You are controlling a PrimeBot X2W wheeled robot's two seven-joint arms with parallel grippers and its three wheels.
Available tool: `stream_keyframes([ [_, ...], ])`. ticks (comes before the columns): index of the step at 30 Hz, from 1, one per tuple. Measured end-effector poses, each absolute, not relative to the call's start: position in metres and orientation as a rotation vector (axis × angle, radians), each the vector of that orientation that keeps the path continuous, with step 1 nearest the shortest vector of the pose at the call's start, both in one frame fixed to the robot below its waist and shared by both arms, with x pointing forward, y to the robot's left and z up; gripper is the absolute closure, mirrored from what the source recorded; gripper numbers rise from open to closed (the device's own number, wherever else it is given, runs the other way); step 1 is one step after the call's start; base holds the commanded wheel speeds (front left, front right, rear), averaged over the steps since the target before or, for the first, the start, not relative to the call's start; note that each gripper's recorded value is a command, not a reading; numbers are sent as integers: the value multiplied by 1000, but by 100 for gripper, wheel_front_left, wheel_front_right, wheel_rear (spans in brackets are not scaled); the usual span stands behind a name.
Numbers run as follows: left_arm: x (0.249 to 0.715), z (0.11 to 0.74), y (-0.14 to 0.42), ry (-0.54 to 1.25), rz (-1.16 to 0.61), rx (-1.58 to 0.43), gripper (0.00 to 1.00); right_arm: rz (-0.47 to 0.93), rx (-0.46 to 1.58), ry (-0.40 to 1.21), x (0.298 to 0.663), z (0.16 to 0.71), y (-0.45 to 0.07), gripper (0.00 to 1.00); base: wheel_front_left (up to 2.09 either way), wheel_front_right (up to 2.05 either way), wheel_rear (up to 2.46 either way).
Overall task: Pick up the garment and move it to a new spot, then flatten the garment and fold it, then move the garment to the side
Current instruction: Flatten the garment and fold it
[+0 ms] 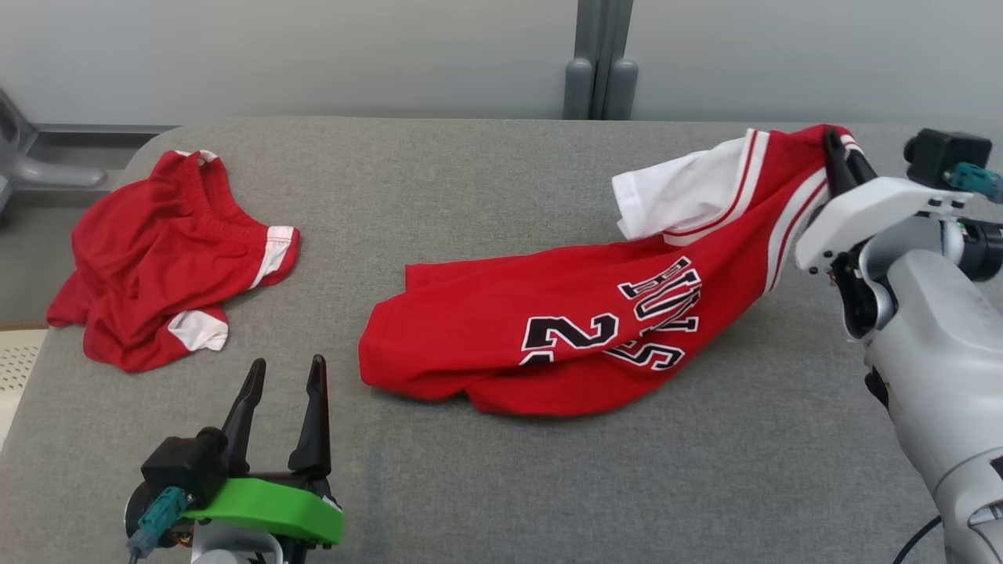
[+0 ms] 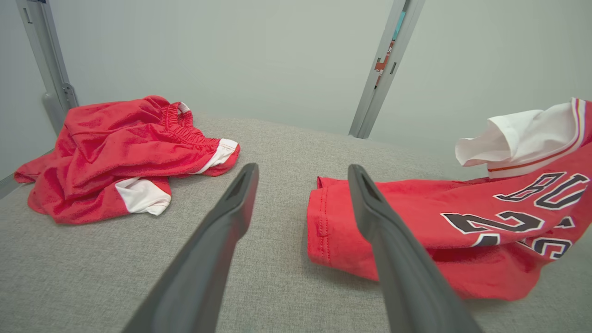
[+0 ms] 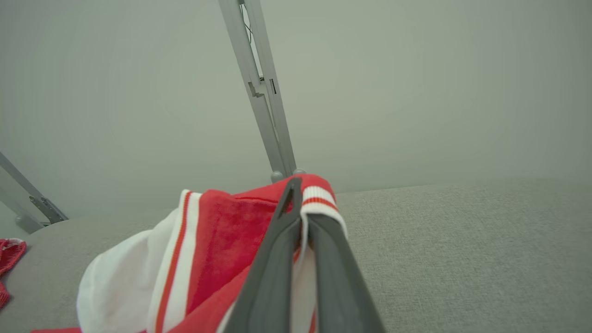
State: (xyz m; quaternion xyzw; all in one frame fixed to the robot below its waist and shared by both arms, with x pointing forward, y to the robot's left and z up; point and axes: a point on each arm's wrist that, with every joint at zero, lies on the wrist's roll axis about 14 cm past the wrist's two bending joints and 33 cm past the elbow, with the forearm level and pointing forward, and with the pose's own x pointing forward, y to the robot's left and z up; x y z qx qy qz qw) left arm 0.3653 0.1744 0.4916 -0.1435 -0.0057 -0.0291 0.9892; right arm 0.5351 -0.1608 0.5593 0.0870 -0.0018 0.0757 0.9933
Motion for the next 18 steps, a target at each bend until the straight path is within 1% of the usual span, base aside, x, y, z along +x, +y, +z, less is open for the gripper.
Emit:
stream_keyframes([
  [2,368,491,172,-8,-68,-288,0,101,187,13,531,549,-180,100,0,0,0],
  [3,369,490,170,-6,-74,-287,0,75,194,19,529,545,-189,87,0,0,0],
  [4,370,490,168,-4,-80,-288,0,53,198,24,527,541,-198,54,0,0,0],
  [5,371,490,166,-3,-86,-288,0,31,201,29,524,537,-206,0,0,0,0],
  [7,374,491,162,-5,-98,-288,0,0,213,42,519,531,-215,0,0,0,0],
  [9,374,491,159,-5,-108,-287,0,-4,214,75,512,518,-213,0,0,0,0],
  [15,373,496,154,-19,-127,-286,0,46,213,182,495,497,-191,0,0,0,0],
  [18,371,498,152,-23,-133,-287,0,84,204,270,482,482,-179,0,0,0,0],
])
